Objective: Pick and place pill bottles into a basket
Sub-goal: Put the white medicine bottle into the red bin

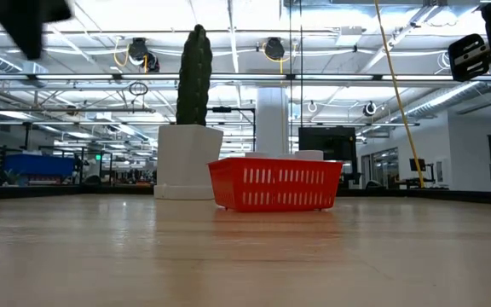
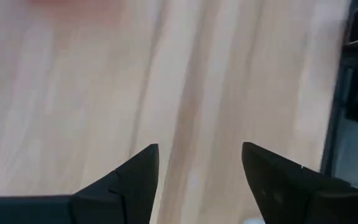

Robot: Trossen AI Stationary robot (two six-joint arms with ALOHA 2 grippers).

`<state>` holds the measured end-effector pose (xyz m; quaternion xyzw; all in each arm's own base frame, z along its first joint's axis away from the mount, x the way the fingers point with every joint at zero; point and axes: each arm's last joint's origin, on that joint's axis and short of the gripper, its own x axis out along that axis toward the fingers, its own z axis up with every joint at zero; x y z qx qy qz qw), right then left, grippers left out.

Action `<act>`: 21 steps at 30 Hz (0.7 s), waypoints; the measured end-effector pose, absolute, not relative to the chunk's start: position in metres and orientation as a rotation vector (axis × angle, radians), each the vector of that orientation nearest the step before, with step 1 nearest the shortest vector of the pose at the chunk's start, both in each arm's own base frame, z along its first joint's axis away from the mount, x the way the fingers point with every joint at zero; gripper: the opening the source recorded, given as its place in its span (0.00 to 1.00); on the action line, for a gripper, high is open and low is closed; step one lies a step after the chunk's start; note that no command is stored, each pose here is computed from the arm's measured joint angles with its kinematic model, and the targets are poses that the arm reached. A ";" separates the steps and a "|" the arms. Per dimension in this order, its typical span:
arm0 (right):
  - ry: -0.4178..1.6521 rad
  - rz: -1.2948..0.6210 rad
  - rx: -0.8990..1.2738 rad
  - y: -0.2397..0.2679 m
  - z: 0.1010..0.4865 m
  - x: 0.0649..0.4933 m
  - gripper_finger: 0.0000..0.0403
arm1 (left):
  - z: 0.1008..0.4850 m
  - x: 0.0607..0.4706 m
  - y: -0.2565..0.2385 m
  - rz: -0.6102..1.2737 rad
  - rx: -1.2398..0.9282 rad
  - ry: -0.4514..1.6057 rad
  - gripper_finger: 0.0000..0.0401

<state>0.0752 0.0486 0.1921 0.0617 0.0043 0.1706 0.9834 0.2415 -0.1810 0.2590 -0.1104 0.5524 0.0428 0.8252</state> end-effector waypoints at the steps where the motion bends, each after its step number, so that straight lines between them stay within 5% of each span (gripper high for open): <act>1: 0.009 0.343 0.124 0.049 0.192 0.075 0.00 | 0.262 0.235 -0.182 0.120 -0.261 1.183 0.60; 12: 0.009 0.343 0.124 0.049 0.192 0.075 0.00 | 0.266 0.177 -0.221 0.271 -0.506 1.254 0.76; 21: 0.009 0.343 0.124 0.049 0.192 0.075 0.00 | 0.248 0.153 -0.251 0.340 -0.554 1.295 0.78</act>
